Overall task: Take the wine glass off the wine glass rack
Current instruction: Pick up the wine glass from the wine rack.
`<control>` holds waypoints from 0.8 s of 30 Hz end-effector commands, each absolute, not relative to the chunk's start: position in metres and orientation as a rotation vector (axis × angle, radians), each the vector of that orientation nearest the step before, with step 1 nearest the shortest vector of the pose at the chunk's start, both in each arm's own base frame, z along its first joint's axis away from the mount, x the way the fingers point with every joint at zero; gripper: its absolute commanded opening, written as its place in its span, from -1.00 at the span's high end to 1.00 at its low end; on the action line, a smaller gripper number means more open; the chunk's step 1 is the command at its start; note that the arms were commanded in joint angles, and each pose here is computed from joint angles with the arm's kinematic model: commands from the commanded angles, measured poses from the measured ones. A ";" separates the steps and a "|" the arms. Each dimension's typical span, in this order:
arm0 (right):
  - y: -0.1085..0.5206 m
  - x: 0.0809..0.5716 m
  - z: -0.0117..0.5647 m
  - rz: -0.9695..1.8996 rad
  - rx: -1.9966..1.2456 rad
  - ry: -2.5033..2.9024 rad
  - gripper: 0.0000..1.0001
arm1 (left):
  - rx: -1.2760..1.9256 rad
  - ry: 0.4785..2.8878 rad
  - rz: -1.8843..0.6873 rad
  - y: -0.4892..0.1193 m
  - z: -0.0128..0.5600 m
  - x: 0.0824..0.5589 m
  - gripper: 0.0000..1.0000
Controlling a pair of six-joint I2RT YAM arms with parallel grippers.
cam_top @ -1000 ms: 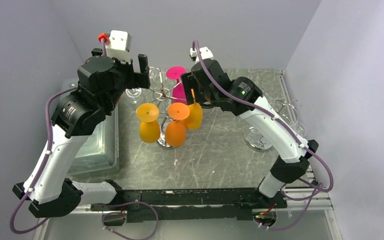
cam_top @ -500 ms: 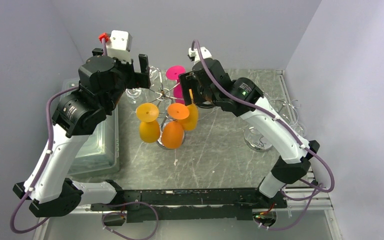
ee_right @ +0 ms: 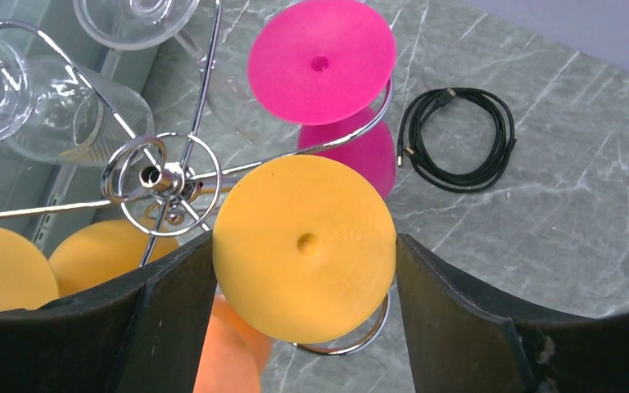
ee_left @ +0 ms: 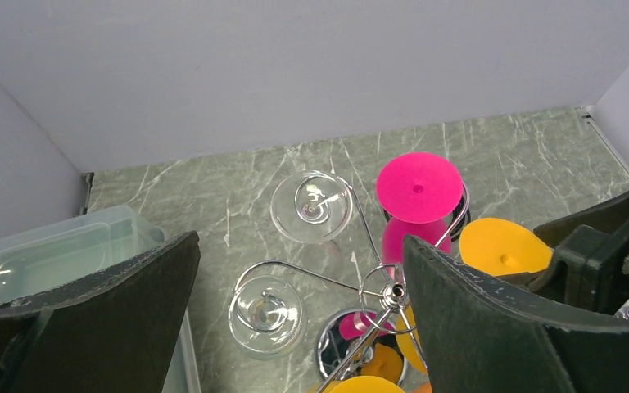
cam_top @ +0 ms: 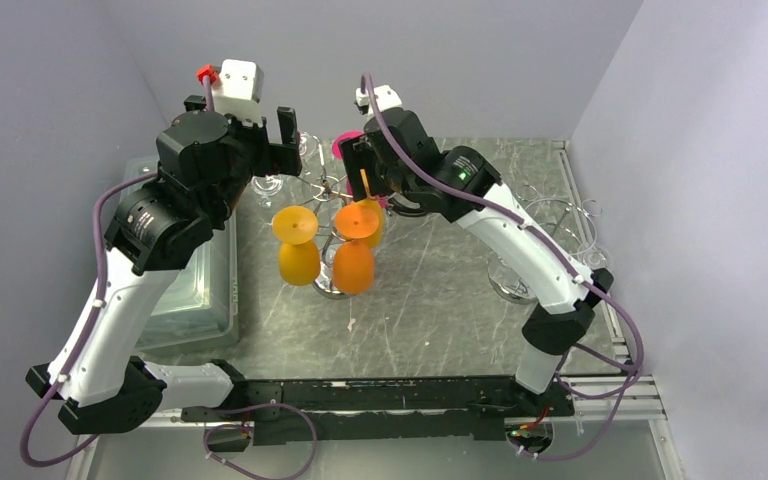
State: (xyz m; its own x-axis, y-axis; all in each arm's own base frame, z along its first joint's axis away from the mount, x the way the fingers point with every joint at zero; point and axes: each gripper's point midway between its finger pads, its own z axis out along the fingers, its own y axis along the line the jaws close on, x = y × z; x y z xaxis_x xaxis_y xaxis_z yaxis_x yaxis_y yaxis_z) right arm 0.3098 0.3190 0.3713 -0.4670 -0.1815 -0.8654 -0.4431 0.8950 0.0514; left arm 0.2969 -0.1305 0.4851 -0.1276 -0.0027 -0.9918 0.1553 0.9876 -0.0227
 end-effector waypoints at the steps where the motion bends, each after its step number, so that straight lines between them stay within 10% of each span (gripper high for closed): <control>1: 0.320 0.322 0.400 0.320 -0.404 1.967 0.17 | 0.081 1.655 -0.153 -0.129 0.496 0.297 -0.98; 24: 0.277 0.341 0.397 0.159 -0.292 1.965 0.17 | 0.108 1.676 -0.200 -0.144 0.489 0.302 -0.98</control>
State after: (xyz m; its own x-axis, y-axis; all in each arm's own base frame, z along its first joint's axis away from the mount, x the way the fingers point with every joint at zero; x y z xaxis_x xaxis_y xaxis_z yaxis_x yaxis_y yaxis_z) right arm 0.3420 0.2974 0.3672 -0.4356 -0.1992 -0.8778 -0.3245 0.9444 -0.0533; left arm 0.2983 -0.1340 0.4832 -0.1323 -0.0047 -0.9912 0.1654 0.9859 -0.0268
